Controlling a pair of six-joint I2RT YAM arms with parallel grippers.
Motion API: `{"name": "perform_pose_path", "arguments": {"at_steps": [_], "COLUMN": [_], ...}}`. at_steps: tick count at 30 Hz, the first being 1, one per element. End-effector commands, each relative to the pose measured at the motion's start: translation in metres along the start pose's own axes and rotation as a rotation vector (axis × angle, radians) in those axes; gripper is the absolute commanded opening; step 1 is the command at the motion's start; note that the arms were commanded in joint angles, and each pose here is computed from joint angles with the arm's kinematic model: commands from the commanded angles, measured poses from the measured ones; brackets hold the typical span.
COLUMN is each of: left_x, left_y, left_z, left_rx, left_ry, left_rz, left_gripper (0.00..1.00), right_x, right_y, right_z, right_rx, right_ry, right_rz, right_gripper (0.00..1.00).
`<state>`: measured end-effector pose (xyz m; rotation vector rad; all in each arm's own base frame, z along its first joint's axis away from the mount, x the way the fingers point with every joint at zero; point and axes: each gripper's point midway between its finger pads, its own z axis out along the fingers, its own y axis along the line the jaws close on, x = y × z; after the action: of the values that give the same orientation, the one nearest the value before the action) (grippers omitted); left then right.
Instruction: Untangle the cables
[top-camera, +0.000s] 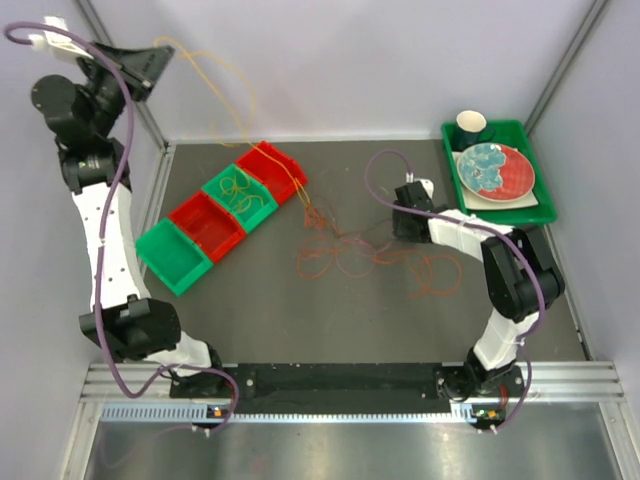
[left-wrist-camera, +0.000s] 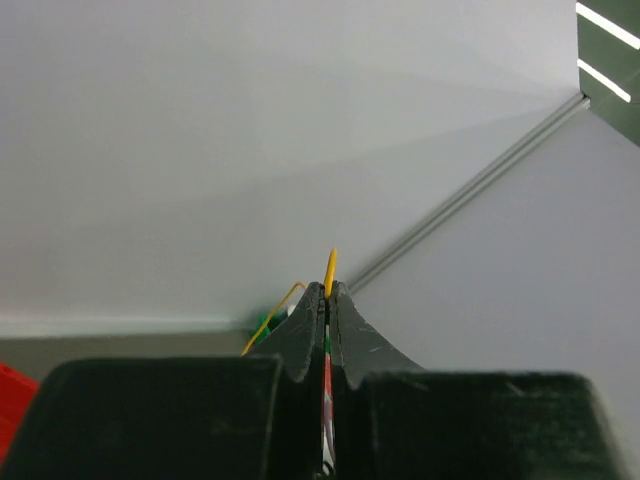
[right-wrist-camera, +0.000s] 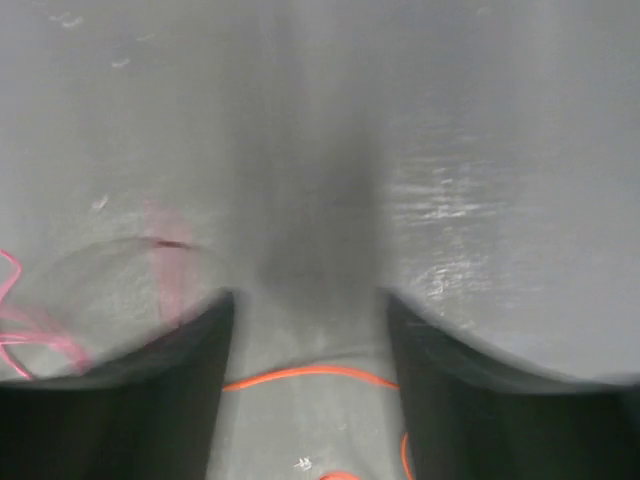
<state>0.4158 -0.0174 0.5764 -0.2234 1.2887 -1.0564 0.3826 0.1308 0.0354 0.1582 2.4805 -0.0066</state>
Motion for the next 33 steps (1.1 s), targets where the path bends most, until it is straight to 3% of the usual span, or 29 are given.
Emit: {"name": "perform_pose_path", "arguments": {"at_steps": [1,8,15,22,33], "left_x": [0.031,0.072,0.073,0.074,0.075], "left_y": [-0.037,-0.058,-0.059,-0.061,-0.062], "left_z": [0.0,0.014,0.011,0.008,0.005], "left_rx": [0.115,0.174,0.159,0.16,0.156], "left_ry": [0.059,0.139,0.133,0.14,0.139], "left_rz": [-0.003,-0.036,-0.017,-0.011,0.006], "left_gripper": [0.0,0.0,0.0,0.0,0.0], "right_x": [-0.063,-0.081,-0.058,-0.029,-0.011], "right_y": [0.044,0.148,0.222,0.262,0.286], "right_z": [-0.05,-0.112,-0.105,-0.084,-0.08], "right_rx": [-0.224,-0.464,-0.598,-0.671,-0.695], "right_ry": [-0.139,-0.197,-0.079,0.043,0.072], "right_rz": [0.034,-0.14,-0.116,-0.048,-0.103], "right_gripper": [0.79,0.85,0.84,0.83,0.8]}}
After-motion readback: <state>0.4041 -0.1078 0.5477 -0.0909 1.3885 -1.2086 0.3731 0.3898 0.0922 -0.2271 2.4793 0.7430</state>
